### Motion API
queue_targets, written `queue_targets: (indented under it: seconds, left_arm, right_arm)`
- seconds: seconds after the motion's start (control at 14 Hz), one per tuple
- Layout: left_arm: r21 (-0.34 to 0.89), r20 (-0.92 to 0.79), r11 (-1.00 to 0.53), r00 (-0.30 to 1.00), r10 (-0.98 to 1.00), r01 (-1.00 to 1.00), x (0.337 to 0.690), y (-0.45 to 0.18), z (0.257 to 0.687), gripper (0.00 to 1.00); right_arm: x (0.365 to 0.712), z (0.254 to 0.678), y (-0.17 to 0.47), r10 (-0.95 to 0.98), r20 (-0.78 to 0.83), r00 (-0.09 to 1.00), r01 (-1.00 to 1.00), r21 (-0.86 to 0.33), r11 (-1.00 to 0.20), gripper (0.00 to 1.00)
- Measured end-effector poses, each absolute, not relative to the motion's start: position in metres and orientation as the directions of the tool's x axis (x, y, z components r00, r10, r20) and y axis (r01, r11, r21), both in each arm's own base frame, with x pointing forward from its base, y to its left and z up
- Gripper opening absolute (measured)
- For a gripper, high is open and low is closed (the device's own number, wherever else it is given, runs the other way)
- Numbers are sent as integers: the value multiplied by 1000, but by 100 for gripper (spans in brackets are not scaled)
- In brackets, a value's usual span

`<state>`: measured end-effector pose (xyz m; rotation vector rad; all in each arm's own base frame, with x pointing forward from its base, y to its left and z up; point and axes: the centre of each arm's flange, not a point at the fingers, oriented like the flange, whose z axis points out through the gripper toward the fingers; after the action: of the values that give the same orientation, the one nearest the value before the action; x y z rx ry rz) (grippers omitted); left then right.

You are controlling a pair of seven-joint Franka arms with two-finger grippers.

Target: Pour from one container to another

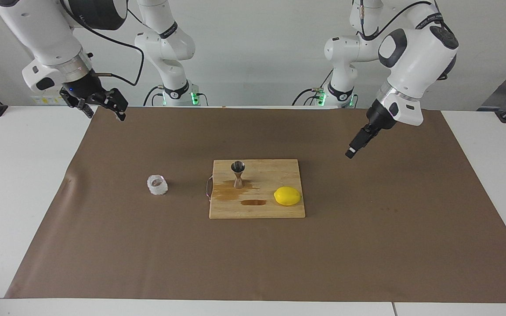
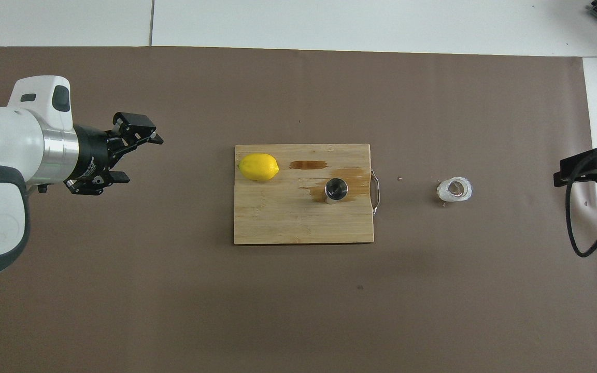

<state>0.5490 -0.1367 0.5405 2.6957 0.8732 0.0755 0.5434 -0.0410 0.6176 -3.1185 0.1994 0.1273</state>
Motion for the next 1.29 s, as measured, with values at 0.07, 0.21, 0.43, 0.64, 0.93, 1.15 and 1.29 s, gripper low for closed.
queue_targets:
  seconds: [0.07, 0.21, 0.43, 0.64, 0.93, 1.15, 1.29]
  left_arm:
    - [281, -18, -808, 844, 536, 519, 549, -132, 539, 100]
    - [240, 21, -875, 899, 437, 419, 550, -116, 539, 100]
    - [188, 58, -946, 958, 280, 265, 552, -91, 543, 100]
    - [167, 82, -970, 978, 191, 176, 555, -66, 554, 100]
    - [156, 82, -982, 989, 122, 108, 555, -40, 583, 100]
    - [124, 68, -989, 994, 83, 74, 549, -26, 613, 100]
    - [111, 56, -993, 997, 51, 45, 544, -24, 630, 100]
  right_arm:
    - [543, 618, -41, -127, -82, 989, -128, -9, -992, 100]
    - [543, 618, -41, -127, -82, 989, -128, -9, -992, 100]
    - [543, 618, -41, -127, -82, 989, -128, -9, -992, 100]
    - [543, 618, -41, -127, -82, 989, -128, -9, -992, 100]
    - [540, 616, -43, -129, -107, 986, -131, -8, -991, 100]
    - [538, 617, -35, -62, -119, 991, -64, -18, -998, 100]
    - [538, 617, -29, 140, -106, 984, 132, -75, -988, 100]
